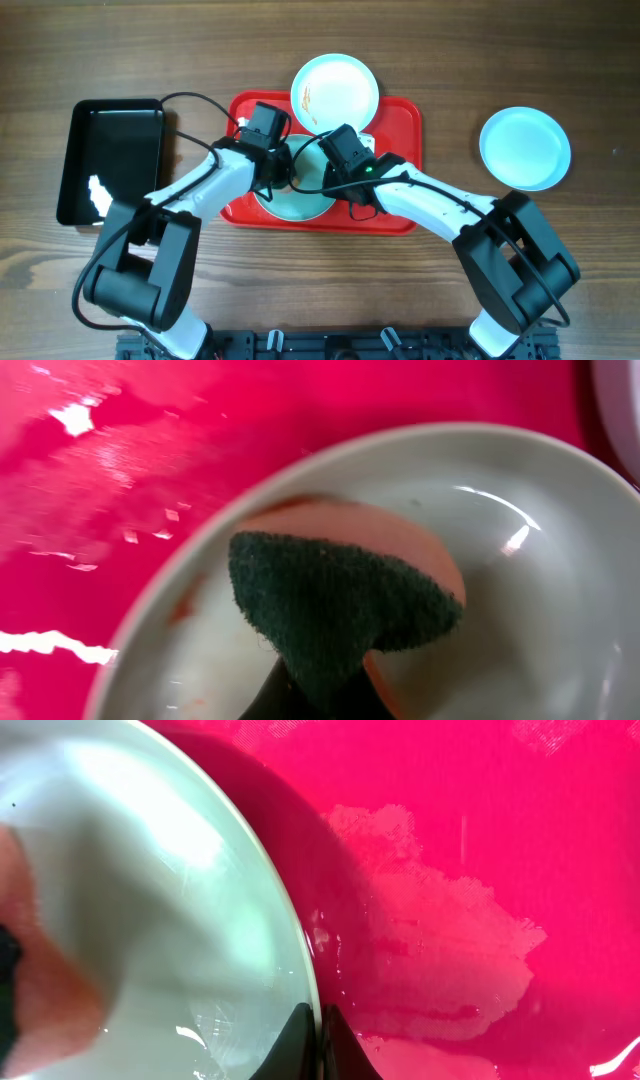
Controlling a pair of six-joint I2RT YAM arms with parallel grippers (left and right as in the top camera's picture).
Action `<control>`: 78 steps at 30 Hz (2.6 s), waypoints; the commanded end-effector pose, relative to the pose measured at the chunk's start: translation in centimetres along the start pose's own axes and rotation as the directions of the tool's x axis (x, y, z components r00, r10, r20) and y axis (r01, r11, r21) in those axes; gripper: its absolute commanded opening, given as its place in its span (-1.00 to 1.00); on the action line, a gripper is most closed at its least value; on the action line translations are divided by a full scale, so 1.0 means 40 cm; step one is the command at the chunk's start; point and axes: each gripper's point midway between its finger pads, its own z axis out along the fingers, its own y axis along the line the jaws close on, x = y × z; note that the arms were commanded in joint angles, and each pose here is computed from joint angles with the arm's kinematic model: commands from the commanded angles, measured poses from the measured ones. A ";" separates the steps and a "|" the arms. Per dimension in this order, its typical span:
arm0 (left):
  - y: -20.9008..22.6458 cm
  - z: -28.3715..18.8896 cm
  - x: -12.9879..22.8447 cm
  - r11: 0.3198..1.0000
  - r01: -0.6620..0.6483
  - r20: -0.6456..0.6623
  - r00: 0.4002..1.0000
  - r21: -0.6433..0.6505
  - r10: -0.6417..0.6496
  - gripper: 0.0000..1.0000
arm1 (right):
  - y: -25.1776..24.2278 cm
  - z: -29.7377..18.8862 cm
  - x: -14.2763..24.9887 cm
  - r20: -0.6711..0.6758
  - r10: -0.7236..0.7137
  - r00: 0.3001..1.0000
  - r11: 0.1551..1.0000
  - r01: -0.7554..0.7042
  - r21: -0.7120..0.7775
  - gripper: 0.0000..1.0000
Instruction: Clean dirty plates on tray and stack at the side
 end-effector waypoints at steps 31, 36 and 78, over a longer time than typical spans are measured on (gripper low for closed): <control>0.096 -0.201 -0.077 0.977 0.210 0.193 0.961 -0.042 -0.199 -0.92 | -0.023 0.003 0.002 0.005 0.002 1.000 0.999 -0.002 0.035 -0.91; 0.022 -0.205 -0.049 0.987 0.121 0.096 0.987 0.101 -0.131 -0.92 | -0.023 0.003 0.002 0.005 0.001 1.000 0.999 -0.001 0.036 -0.91; 0.009 -0.052 0.093 1.000 0.004 -0.127 0.992 -0.004 -0.004 -0.92 | -0.024 0.003 0.001 0.007 0.001 1.000 0.999 -0.001 0.038 -0.91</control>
